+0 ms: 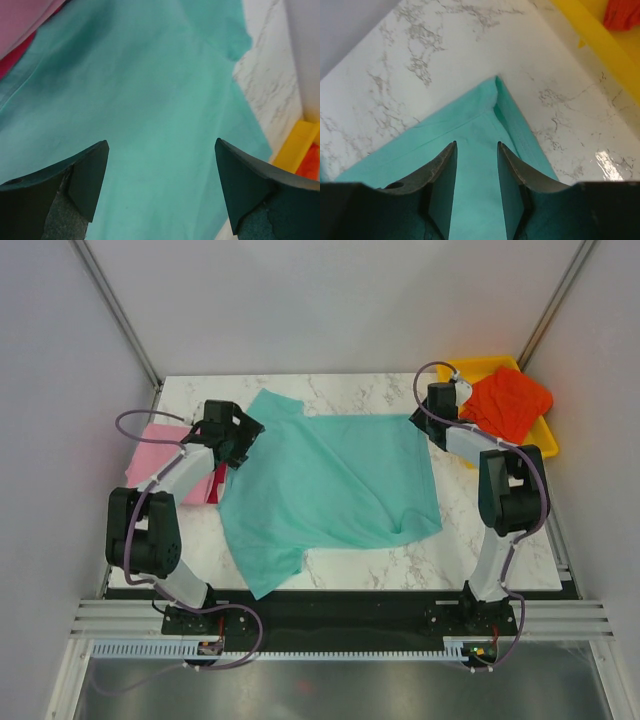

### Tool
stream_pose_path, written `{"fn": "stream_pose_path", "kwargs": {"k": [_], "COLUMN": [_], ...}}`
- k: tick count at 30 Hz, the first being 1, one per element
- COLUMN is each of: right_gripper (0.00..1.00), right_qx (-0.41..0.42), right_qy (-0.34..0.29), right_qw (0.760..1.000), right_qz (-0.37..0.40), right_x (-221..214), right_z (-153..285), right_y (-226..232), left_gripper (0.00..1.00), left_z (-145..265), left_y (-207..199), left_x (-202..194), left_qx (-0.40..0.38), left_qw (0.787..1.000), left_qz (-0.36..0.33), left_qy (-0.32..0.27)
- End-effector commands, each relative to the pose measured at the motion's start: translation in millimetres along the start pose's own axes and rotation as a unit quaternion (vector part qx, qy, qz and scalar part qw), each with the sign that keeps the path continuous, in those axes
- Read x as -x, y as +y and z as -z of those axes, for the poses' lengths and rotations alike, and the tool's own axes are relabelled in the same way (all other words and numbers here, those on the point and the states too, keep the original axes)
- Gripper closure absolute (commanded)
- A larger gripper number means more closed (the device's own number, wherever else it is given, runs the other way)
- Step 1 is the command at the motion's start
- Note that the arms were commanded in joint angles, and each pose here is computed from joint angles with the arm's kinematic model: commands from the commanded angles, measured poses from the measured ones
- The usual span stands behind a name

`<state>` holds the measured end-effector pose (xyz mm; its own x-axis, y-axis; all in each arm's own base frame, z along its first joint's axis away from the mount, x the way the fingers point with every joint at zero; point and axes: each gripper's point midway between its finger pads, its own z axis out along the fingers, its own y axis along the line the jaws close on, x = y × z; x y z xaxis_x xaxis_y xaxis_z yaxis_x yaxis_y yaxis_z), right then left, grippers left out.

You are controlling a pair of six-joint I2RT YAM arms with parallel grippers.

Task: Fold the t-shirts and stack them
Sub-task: Flatten the tshirt out

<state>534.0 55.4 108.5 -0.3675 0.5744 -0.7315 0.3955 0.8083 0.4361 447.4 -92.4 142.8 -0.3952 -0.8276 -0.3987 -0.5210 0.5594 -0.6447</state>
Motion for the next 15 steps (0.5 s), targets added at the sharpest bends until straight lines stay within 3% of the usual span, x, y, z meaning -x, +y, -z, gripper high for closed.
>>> {"fn": "stream_pose_path", "kwargs": {"k": [1, 11, 15], "right_gripper": [0.55, 0.56, 0.51], "right_qx": [-0.003, -0.025, -0.028], "right_qy": [0.002, 0.006, 0.001], "right_qw": [1.0, 0.999, 0.999], "right_qz": [0.013, 0.021, 0.023], "right_x": [-0.9, -17.3, -14.8], "right_z": [-15.2, -54.3, -63.4], "right_y": [2.4, -9.5, -8.5], "left_gripper": [0.05, 0.04, 0.06], "left_z": [13.8, 9.2, 14.9], "left_y": [15.6, 47.6, 67.9], "left_x": [-15.1, -32.2, -36.4], "left_qx": [0.01, 0.043, 0.072], "left_qw": [1.0, 0.998, 0.997], "left_qz": [-0.004, -0.025, -0.02], "left_qy": [0.017, 0.038, 0.037]}}
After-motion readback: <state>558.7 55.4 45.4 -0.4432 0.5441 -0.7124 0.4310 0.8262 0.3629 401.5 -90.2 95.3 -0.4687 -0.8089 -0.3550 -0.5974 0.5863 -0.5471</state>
